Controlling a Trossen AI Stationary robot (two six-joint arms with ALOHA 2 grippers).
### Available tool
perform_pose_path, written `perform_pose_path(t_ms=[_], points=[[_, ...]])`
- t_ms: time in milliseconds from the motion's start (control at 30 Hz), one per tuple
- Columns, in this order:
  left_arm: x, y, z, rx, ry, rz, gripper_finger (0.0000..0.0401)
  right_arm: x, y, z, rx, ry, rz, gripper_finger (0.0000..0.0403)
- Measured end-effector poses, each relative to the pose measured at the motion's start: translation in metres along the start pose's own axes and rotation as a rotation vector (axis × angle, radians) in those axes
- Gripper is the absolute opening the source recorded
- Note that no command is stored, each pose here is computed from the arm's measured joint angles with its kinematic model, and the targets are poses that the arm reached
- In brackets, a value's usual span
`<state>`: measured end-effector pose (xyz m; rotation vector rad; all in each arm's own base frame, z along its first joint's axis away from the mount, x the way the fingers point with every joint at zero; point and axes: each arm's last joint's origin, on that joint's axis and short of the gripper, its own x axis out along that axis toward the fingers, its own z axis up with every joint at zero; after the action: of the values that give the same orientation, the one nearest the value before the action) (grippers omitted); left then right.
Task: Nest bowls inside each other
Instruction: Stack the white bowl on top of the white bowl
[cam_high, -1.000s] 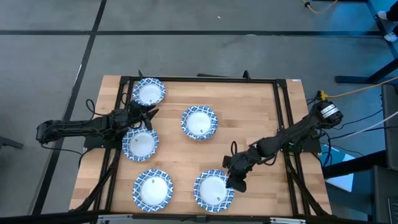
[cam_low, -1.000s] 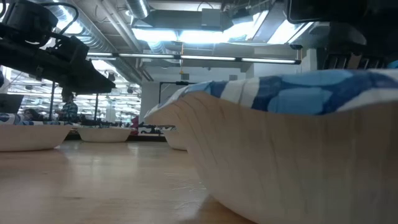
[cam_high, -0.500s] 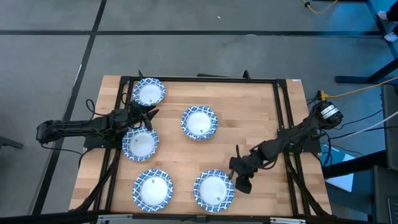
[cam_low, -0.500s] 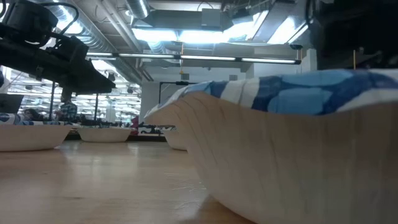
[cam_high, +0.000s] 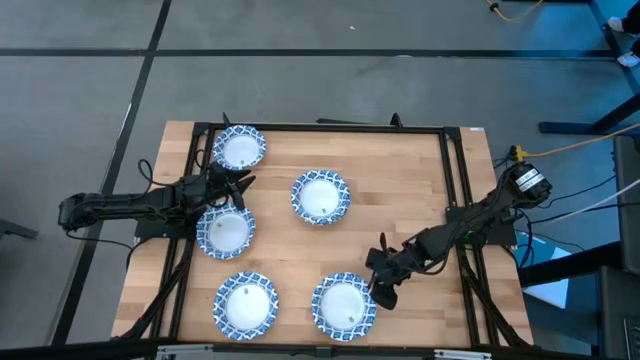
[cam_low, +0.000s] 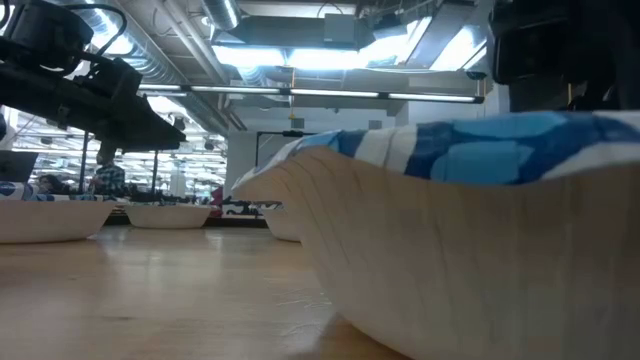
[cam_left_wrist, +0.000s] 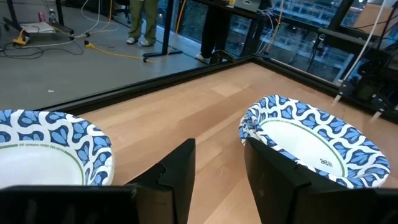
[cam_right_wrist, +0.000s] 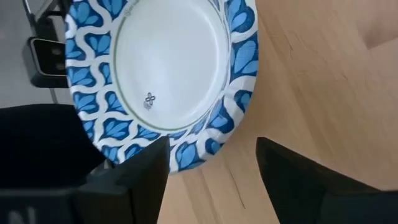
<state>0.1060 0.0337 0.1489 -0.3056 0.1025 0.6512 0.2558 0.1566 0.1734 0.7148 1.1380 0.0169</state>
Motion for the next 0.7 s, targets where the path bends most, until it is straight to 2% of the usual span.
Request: perform_pose_path(t_ms=[433, 567, 700], points=[[0.0, -0.001, 0.0, 0.001, 0.009, -0.021, 0.0133, 0.026, -0.003, 0.003, 0.022, 0.008, 0.011, 0.0233], [0.0, -0.001, 0.0, 0.001, 0.009, -0.021, 0.0133, 0.032, -0.005, 0.003, 0.025, 0.011, 0.005, 0.0203], [0.0, -0.001, 0.0, 0.001, 0.009, -0.021, 0.0133, 0.033, -0.004, 0.003, 0.028, 0.008, 0.012, 0.0149]])
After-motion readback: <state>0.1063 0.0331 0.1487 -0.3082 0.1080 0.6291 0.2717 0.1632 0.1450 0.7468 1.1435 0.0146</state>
